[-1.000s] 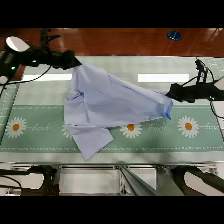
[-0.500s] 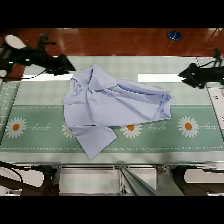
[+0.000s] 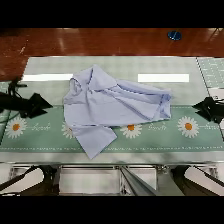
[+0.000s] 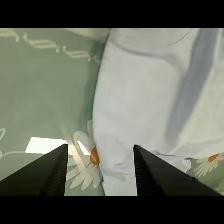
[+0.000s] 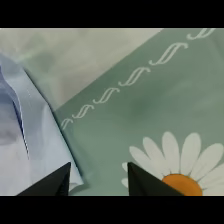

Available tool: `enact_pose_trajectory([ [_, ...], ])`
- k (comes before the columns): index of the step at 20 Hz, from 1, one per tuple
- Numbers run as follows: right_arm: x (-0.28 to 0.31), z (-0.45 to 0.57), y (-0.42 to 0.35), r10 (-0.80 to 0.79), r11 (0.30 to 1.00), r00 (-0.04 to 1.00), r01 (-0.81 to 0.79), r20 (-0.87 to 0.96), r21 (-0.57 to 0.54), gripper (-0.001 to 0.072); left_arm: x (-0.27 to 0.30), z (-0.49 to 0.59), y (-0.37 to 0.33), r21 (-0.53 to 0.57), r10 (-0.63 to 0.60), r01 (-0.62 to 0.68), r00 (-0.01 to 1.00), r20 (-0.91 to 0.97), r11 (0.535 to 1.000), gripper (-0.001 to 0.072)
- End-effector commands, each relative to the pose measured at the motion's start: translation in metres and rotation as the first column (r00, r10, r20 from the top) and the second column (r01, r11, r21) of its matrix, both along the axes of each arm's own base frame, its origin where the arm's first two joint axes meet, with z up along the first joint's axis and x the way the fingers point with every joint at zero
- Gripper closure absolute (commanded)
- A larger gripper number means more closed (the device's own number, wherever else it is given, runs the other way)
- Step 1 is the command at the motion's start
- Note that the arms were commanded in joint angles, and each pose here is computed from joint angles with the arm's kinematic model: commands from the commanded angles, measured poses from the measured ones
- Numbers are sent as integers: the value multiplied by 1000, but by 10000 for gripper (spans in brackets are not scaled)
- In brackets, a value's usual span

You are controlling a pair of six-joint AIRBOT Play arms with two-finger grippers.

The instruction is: Fold the shirts.

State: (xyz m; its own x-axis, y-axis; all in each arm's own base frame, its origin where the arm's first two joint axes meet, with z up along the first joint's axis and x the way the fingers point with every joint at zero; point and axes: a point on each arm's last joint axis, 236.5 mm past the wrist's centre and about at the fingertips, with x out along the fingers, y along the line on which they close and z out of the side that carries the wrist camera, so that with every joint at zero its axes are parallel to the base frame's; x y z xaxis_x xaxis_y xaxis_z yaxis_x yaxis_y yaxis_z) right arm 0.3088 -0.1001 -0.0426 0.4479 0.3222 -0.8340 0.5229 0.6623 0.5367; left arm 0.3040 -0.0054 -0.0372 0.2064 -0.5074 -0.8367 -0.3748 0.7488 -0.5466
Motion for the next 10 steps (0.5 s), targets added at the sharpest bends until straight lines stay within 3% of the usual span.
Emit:
enact_pose_trajectory([
  [1,-16,-16,26,-8,997,1000,7,10,82,303,-32,-37,-28,-95,100,-106,993,-69,990,201],
  [5,-19,-15,31,11,995,1000,-12,4,97,303,-49,-57,-56,-112,24,-40,989,-144,993,202],
  [10,-20,-15,31,14,995,1000,-14,1,95,303,-37,-63,-101,-131,-43,29,993,-106,991,208],
])
